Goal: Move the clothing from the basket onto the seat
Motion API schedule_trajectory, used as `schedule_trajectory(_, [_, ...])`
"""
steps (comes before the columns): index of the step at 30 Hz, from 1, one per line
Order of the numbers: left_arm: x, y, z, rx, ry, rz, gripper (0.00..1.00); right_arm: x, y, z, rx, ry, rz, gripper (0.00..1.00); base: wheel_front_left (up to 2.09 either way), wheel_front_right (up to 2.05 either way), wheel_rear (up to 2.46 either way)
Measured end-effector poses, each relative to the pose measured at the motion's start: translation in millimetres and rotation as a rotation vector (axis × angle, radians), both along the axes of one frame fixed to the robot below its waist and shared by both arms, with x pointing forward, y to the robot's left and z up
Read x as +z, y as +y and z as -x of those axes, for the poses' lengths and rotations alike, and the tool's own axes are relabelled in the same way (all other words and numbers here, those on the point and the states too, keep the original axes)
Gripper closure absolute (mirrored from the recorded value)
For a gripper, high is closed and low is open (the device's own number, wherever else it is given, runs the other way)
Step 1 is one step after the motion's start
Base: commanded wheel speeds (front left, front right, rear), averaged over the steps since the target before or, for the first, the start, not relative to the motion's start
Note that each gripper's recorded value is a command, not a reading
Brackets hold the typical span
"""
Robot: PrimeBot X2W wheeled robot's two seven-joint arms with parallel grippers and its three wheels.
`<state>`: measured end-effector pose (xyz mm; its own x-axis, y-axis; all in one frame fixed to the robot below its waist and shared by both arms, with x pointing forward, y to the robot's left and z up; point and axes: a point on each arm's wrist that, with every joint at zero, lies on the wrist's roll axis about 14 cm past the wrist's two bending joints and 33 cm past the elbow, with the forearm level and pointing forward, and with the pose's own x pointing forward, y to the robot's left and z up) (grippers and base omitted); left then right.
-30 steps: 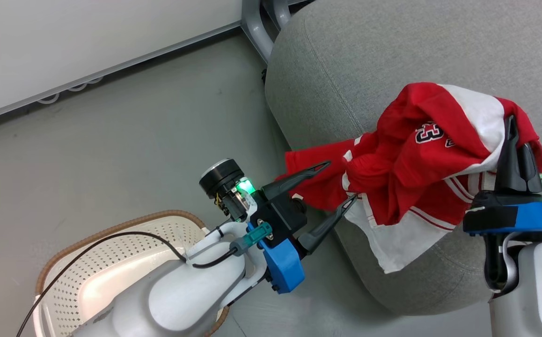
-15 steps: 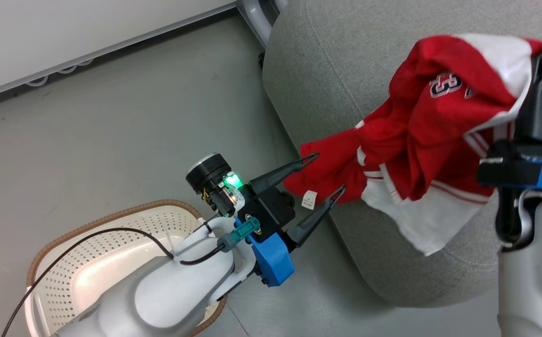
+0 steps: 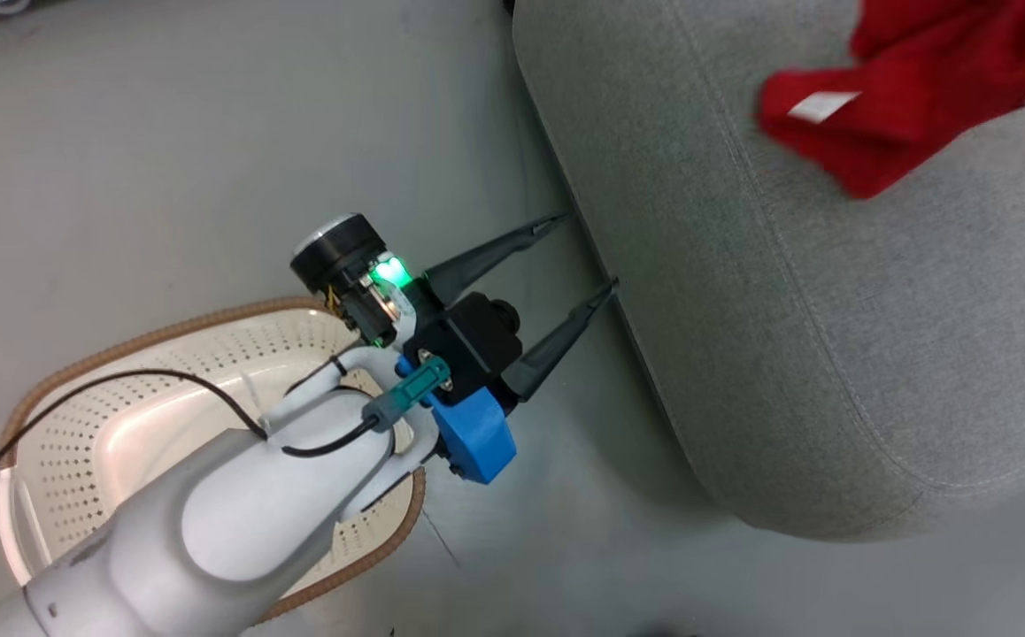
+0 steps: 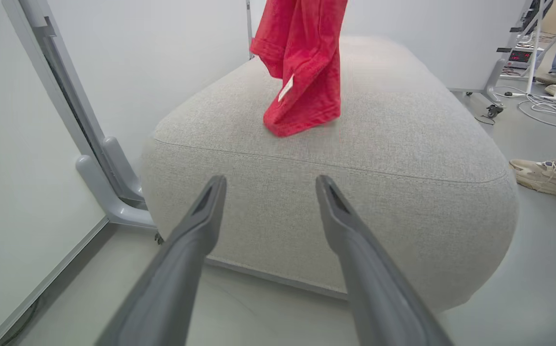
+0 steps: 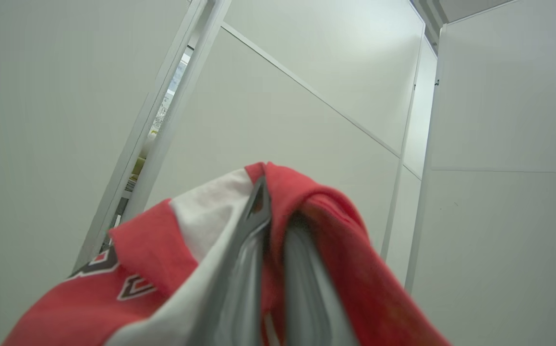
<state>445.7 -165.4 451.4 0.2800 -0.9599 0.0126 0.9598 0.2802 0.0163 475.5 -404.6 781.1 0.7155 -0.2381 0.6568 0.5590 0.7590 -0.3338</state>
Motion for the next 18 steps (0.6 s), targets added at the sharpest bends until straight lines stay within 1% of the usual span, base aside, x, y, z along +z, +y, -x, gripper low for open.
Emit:
schedule_trajectory(2, [-10.6,4.5,-9.9,0.011,0.007,-0.01,0.0,11.8,-10.3,-3.3,-0.037,0.0,0.039,1.0,0.0,0.0,0.0])
schedule_trajectory(4, [-20.3,8.0,-18.7,0.019,0.013,-0.015,0.0,12.8,-25.7,-5.8,-0.083,0.016,0.055,1.0,0.0,0.0,0.0])
schedule_trajectory(6, [-30.3,10.6,-25.5,0.024,0.023,-0.019,0.0,7.0,-42.1,-8.4,-0.13,0.041,0.06,1.0,0.0,0.0,0.0])
schedule_trajectory(8, [-39.6,13.6,-31.7,0.033,0.036,-0.019,0.0,-6.4,-52.6,-15.4,-0.148,0.065,0.043,1.0,0.0,0.0,0.0])
schedule_trajectory(11, [-53.6,17.6,-40.3,0.048,0.055,-0.021,0.0,-46.5,-62.5,-32.8,-0.159,0.154,0.017,1.0,0.0,0.0,0.0])
schedule_trajectory(15, [-66.7,19.8,-46.0,0.056,0.075,-0.022,0.0,-122.0,-83.2,-42.3,-0.201,0.298,-0.086,1.0,0.0,0.0,0.0])
schedule_trajectory(18, [-70.0,22.0,-48.4,0.061,0.078,-0.019,0.0,-175.1,-86.6,-46.2,-0.213,0.394,-0.148,1.0,0.0,0.0,0.0])
